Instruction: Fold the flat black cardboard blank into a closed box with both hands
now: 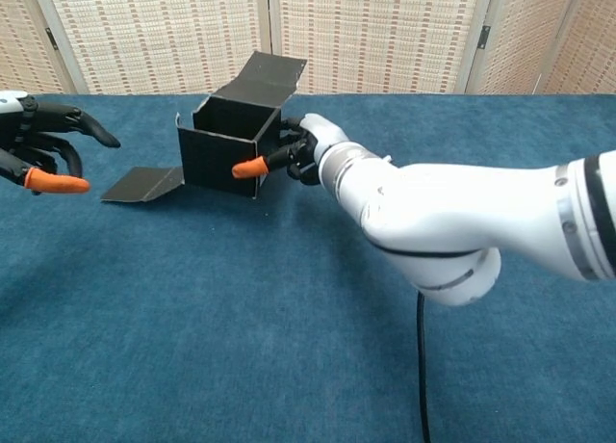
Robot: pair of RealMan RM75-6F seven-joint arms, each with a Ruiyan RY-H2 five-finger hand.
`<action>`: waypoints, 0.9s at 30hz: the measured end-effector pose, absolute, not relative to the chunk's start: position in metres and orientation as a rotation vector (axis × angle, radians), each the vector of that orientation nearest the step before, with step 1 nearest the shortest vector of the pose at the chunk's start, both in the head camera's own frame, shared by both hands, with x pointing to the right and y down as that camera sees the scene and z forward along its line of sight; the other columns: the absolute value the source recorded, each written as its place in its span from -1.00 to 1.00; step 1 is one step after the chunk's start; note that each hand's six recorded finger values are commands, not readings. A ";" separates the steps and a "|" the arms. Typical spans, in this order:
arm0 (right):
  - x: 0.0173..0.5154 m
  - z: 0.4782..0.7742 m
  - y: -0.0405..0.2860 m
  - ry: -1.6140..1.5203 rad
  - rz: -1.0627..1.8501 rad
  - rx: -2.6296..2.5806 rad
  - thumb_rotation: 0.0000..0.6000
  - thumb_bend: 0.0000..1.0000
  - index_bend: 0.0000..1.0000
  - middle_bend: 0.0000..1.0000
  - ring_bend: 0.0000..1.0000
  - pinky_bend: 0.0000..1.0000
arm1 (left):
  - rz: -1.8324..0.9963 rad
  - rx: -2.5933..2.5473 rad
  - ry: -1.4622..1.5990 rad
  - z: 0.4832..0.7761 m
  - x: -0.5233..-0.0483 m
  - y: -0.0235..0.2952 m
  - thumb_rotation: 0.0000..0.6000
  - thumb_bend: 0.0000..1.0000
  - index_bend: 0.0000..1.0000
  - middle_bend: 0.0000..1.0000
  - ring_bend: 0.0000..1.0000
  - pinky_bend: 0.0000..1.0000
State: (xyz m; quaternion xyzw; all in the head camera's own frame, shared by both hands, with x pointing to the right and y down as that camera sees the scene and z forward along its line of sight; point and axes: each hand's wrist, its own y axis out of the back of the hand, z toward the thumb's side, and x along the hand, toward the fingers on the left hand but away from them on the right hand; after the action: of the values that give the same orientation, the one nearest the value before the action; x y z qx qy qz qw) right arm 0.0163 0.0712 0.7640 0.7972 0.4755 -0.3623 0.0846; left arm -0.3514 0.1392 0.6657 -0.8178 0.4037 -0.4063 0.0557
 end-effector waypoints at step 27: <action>0.057 0.694 0.083 1.118 -0.632 2.248 1.00 -0.54 0.01 0.27 0.67 1.00 | -1.117 -2.426 1.095 0.688 -0.325 0.110 1.00 -0.31 -0.11 -0.13 0.77 0.97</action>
State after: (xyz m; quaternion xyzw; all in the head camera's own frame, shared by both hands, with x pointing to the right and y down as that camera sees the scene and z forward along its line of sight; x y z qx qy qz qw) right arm 0.0570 0.0832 0.6940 0.8354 0.4154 -0.2348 0.2728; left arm -0.3247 0.1100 0.6878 -0.8337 0.3761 -0.3838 0.1271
